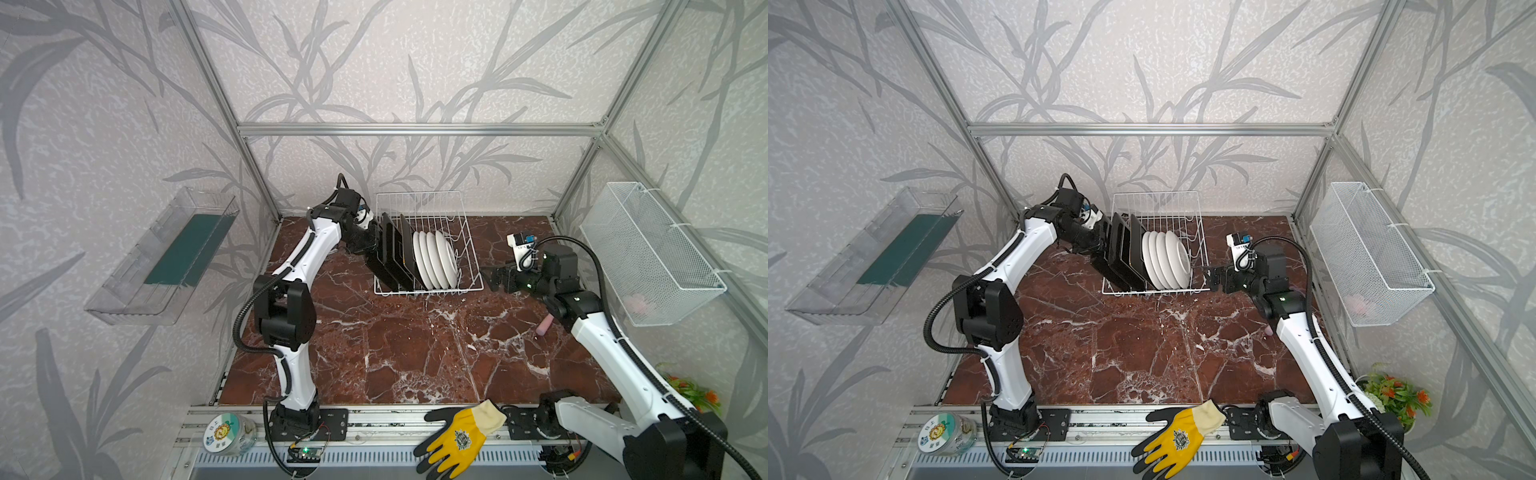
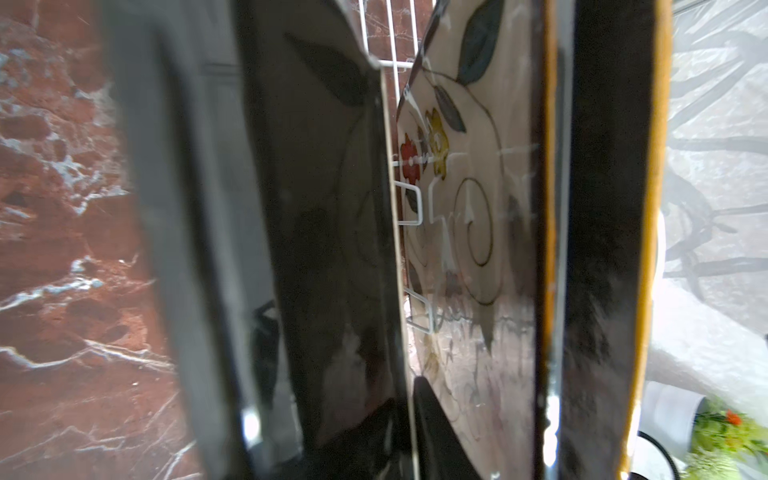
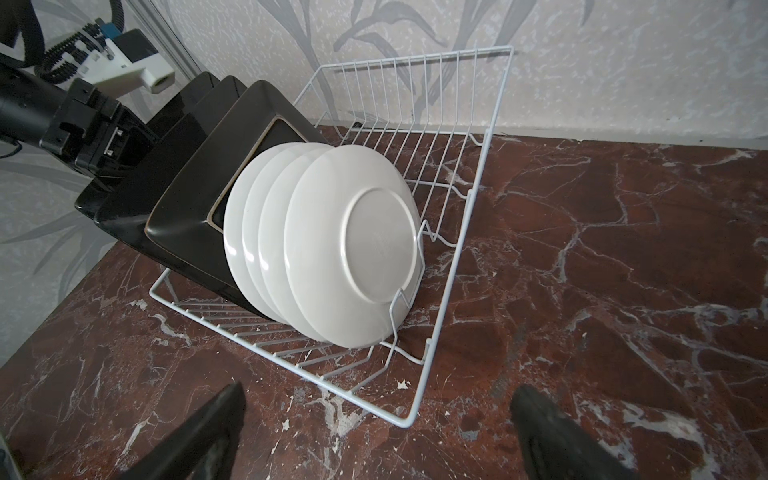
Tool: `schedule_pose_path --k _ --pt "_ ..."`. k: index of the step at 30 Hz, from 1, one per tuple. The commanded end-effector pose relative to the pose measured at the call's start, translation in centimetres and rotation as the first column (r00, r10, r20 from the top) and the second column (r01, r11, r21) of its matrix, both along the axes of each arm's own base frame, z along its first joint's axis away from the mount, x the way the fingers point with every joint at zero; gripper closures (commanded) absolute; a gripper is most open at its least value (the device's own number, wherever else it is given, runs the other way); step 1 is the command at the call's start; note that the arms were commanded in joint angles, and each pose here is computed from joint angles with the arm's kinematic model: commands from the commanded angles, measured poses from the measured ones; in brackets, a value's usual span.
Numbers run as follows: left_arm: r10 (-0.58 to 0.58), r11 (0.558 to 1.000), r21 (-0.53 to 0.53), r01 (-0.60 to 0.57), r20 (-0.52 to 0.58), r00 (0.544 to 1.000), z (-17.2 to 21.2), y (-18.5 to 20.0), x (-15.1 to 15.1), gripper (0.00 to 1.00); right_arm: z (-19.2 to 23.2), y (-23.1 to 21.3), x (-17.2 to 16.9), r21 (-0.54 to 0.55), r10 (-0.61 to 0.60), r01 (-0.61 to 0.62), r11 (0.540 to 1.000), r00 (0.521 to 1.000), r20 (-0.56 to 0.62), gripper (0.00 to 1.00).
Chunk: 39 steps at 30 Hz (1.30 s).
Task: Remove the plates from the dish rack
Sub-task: 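Close the left gripper on the edge of the outermost black square plate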
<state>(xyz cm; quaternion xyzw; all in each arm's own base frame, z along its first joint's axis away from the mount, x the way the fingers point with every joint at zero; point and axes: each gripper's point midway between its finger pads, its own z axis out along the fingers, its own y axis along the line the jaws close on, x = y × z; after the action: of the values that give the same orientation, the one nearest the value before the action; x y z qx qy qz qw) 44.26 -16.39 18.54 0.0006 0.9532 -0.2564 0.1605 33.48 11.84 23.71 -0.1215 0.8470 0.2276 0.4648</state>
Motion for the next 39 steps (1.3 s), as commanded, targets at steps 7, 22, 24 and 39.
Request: schedule_pose_path --k 7,22,24,39 --pt "0.019 1.000 -0.009 -0.019 -0.017 1.000 0.2 0.2 -1.0 0.79 0.3 0.0 0.0 0.008 -0.011 0.011 1.000 1.000 0.021 0.01" --pt "0.027 1.000 -0.007 -0.027 -0.041 0.999 -0.4 0.4 -1.8 0.94 0.5 0.0 -0.1 0.013 -0.011 0.011 1.000 1.000 0.028 0.01" --pt "0.027 1.000 -0.010 -0.028 -0.038 0.999 -0.3 0.4 -1.9 1.00 0.6 0.0 -0.1 0.013 -0.011 0.011 1.000 0.999 0.030 0.01" --pt "0.054 0.997 -0.052 -0.053 0.024 0.998 2.1 0.1 -1.6 1.00 0.9 0.0 -0.3 0.027 -0.015 0.014 1.000 0.999 0.037 0.01"
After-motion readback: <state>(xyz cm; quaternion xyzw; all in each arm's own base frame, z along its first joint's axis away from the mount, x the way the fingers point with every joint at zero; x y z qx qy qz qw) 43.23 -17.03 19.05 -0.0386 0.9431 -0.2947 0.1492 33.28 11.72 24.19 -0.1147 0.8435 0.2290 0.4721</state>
